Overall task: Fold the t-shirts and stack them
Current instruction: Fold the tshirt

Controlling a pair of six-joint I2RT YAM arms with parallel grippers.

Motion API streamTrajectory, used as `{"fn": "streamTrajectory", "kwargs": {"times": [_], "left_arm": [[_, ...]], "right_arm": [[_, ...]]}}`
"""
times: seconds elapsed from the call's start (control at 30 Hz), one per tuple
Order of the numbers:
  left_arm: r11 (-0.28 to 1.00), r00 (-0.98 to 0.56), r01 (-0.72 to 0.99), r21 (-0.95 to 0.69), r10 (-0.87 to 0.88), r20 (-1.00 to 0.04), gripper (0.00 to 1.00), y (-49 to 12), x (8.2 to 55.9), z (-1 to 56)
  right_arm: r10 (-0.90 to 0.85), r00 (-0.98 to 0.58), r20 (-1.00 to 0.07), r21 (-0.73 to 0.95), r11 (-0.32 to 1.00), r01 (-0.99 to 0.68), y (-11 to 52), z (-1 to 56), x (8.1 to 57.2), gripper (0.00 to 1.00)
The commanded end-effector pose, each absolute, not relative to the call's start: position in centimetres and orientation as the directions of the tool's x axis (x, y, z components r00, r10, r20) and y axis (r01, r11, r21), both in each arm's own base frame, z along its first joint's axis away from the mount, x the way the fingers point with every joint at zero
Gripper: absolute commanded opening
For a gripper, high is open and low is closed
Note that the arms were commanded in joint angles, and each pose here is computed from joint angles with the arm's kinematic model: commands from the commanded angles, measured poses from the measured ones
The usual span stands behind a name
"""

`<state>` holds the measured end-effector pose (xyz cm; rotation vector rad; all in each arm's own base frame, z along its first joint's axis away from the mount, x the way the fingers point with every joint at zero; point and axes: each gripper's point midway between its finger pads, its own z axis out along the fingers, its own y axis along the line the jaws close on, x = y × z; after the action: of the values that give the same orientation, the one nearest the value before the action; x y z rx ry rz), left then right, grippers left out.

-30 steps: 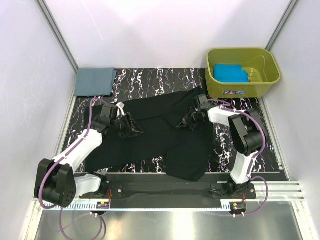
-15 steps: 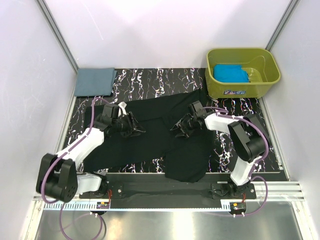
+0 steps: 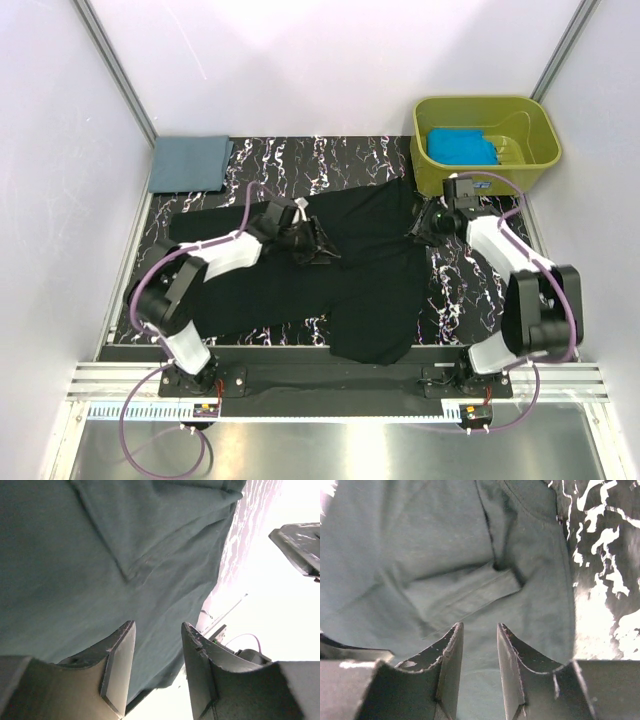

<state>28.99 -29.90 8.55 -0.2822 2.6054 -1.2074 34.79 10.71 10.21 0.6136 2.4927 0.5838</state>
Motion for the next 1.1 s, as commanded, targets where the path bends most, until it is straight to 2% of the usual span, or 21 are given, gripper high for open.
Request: {"fn": "streamTrajectory", "kwargs": {"times": [0.0, 0.2, 0.33, 0.5, 0.63, 0.9, 1.07], "left_arm": [[0.610, -0.917, -0.063, -0.790, -0.348, -0.195, 0.47, -31.7, 31.7, 9.7], [0.620, -0.923, -0.116, -0.776, -0.356, -0.147, 0.43, -33.4, 32.3, 7.7], [0.631, -0.924, -0.168, -0.757, -0.369, -0.102, 0.43, -33.8, 32.0, 6.0], [0.650, -0.929, -0.170, -0.741, -0.357, -0.100, 0.46, -33.9, 32.2, 5.7], [0.649, -0.930, -0.182, -0.739, -0.357, -0.085, 0.45, -34.2, 32.3, 5.3], [0.642, -0.932, -0.204, -0.739, -0.359, -0.055, 0.39, -34.6, 32.3, 4.8], [0.674, -0.932, -0.221, -0.705, -0.360, -0.052, 0.43, -34.0, 31.5, 4.7]], "right_arm": [[0.340, -0.834, -0.435, 0.402, 0.902, 0.158, 10.1, 8.9, 36.0, 0.40], [0.297, -0.853, -0.428, 0.383, 0.915, 0.126, 9.3, 7.2, 37.7, 0.49], [0.281, -0.873, -0.399, 0.402, 0.909, 0.109, 9.7, 6.1, 38.2, 0.46], [0.282, -0.878, -0.386, 0.415, 0.904, 0.108, 10.1, 5.4, 39.0, 0.34], [0.285, -0.881, -0.378, 0.420, 0.901, 0.111, 10.3, 5.1, 39.2, 0.30], [0.282, -0.891, -0.356, 0.410, 0.904, 0.122, 10.2, 3.8, 39.0, 0.27], [0.281, -0.894, -0.349, 0.409, 0.904, 0.125, 10.2, 3.4, 39.1, 0.27]]}}
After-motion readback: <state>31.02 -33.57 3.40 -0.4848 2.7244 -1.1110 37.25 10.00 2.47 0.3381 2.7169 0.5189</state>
